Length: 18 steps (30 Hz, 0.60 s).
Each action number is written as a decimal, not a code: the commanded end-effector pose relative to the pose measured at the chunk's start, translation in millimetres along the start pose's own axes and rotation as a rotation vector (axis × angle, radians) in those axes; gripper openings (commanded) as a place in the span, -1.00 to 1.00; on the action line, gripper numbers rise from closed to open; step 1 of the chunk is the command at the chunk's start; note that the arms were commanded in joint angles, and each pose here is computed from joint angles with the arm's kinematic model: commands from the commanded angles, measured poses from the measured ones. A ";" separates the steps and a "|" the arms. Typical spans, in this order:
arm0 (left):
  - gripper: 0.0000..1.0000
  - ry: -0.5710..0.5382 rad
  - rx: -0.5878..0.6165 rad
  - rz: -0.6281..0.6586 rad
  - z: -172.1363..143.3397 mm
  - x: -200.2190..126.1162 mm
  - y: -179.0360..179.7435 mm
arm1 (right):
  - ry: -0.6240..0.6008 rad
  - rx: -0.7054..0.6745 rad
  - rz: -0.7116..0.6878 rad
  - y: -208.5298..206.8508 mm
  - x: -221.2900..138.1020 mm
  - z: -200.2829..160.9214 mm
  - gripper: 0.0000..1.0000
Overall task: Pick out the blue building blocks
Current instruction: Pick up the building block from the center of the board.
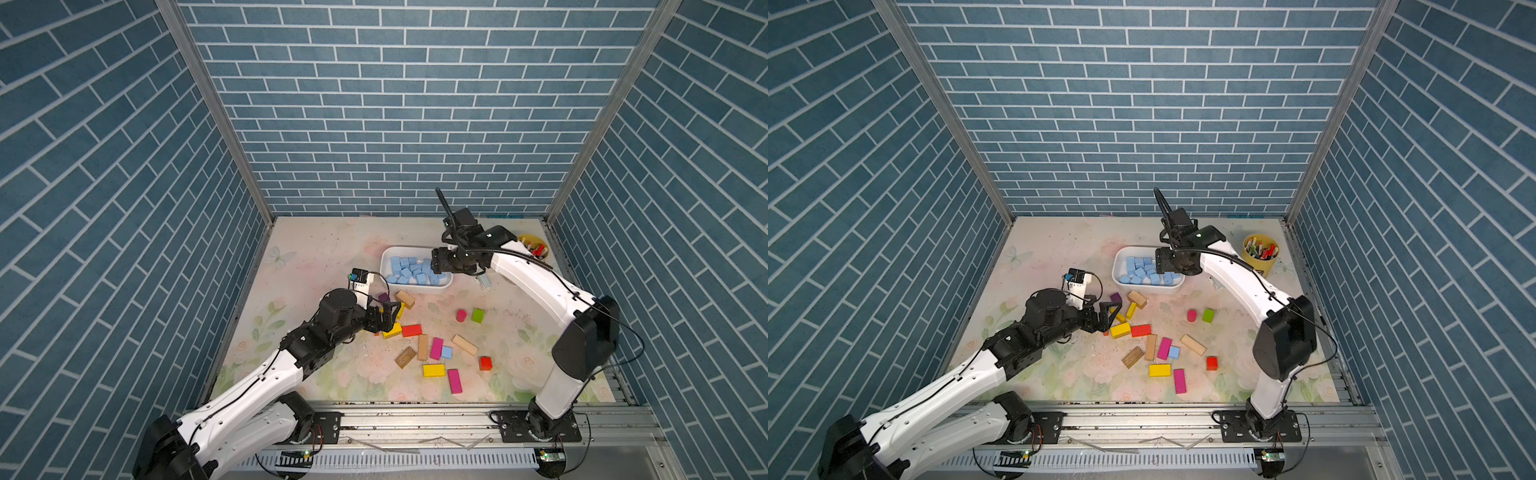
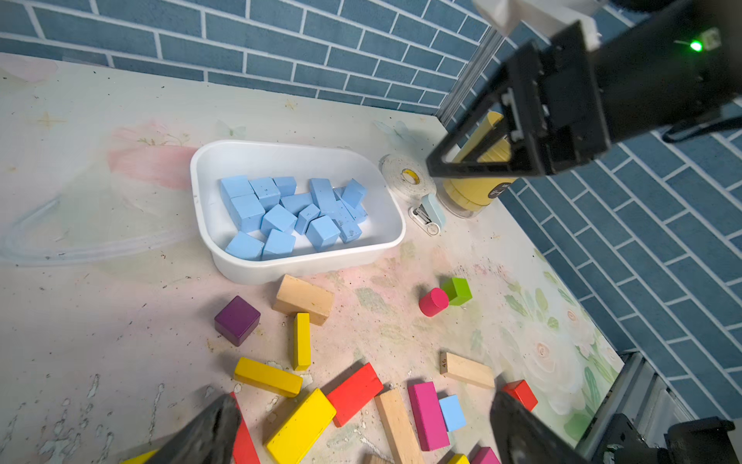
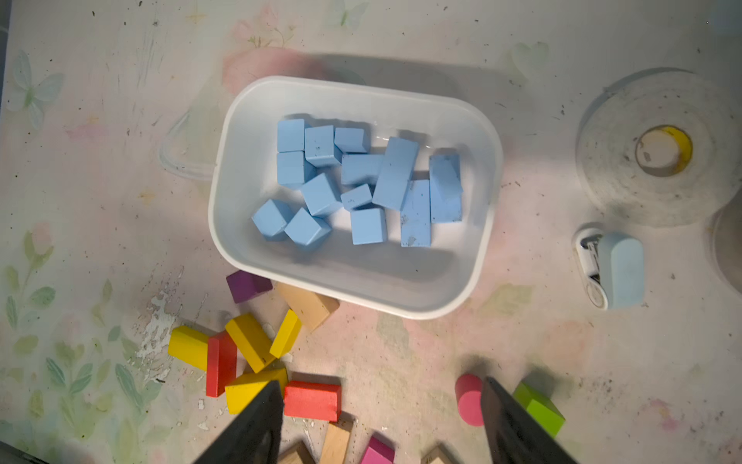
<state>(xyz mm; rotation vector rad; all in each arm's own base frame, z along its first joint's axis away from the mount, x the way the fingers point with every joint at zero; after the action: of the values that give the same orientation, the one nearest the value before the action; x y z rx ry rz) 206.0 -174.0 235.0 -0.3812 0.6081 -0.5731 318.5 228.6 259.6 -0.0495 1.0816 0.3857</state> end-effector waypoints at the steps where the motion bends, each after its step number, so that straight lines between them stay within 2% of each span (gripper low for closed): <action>1: 0.99 0.007 0.010 -0.002 -1.4 -0.5 0.7 | 0.017 0.028 -0.026 -9.0 -1.6 -28.7 0.54; 7: 0.99 0.011 0.001 -0.004 -4.1 3.8 2.1 | 0.051 0.008 -0.025 -12.1 -15.8 -81.4 0.61; 18: 0.99 0.015 0.007 -0.002 -4.3 3.2 2.2 | 0.206 -0.186 0.019 7.5 -8.7 -160.0 0.65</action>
<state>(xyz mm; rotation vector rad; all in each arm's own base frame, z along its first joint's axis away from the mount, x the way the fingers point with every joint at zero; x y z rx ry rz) 206.9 -175.4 232.2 -0.3794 0.6194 -0.5732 187.5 199.9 195.8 -0.2247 1.2277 0.4857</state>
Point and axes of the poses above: each gripper's point midway between its finger pads, its own x axis out along the fingers, its own y axis along the line the jaws close on, z = x × y, the point moved 7 cm from there along -x, back along the fingers, and after that the axes turned 6 degrees about -x, right-handed, at the moved point
